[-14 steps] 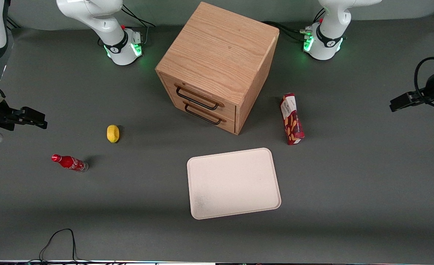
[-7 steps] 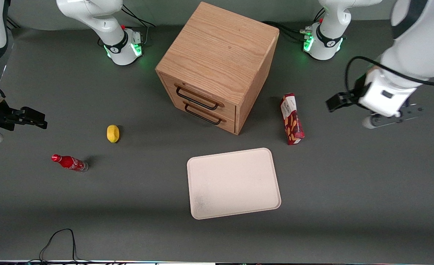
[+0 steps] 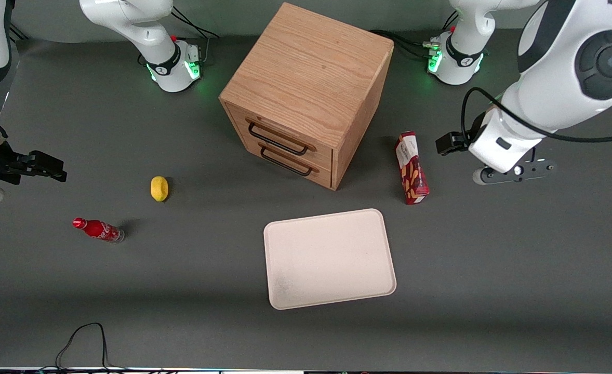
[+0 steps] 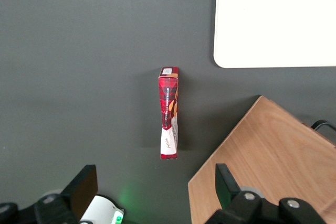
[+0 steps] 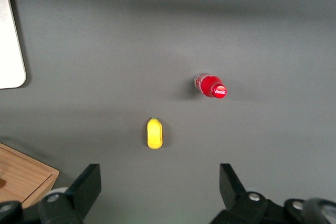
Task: Place red cookie box on tray
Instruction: 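Move the open left gripper over the upright red plaid cookie box, then lower the left gripper around the cookie box and close on it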
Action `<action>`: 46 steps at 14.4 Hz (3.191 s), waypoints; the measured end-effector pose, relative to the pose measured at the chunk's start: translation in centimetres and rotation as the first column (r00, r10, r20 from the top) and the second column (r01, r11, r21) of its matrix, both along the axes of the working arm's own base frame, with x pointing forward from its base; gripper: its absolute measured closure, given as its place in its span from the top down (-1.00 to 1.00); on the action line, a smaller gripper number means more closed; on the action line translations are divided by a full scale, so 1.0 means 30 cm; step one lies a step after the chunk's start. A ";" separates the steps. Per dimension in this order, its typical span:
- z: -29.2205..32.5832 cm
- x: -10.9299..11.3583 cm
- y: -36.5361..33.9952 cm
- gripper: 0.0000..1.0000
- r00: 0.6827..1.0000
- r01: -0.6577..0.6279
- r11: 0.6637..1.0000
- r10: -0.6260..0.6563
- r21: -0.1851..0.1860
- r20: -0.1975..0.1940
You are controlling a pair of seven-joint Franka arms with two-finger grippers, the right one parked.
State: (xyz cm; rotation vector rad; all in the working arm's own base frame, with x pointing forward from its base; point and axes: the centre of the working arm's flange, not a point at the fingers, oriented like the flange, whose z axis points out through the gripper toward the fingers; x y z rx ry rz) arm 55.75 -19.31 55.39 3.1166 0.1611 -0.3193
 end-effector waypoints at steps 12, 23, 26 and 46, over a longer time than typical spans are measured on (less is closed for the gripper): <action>-0.743 -0.217 0.037 0.97 0.976 0.101 0.995 -0.094 -0.025 0.197; -1.020 -0.330 -0.031 0.97 0.976 0.157 0.986 -0.146 -0.053 0.161; -1.032 -0.330 -0.032 0.96 0.976 0.156 0.986 -0.146 -0.056 0.159; -1.056 -0.332 -0.002 -0.89 0.981 0.141 0.989 -0.132 -0.053 0.141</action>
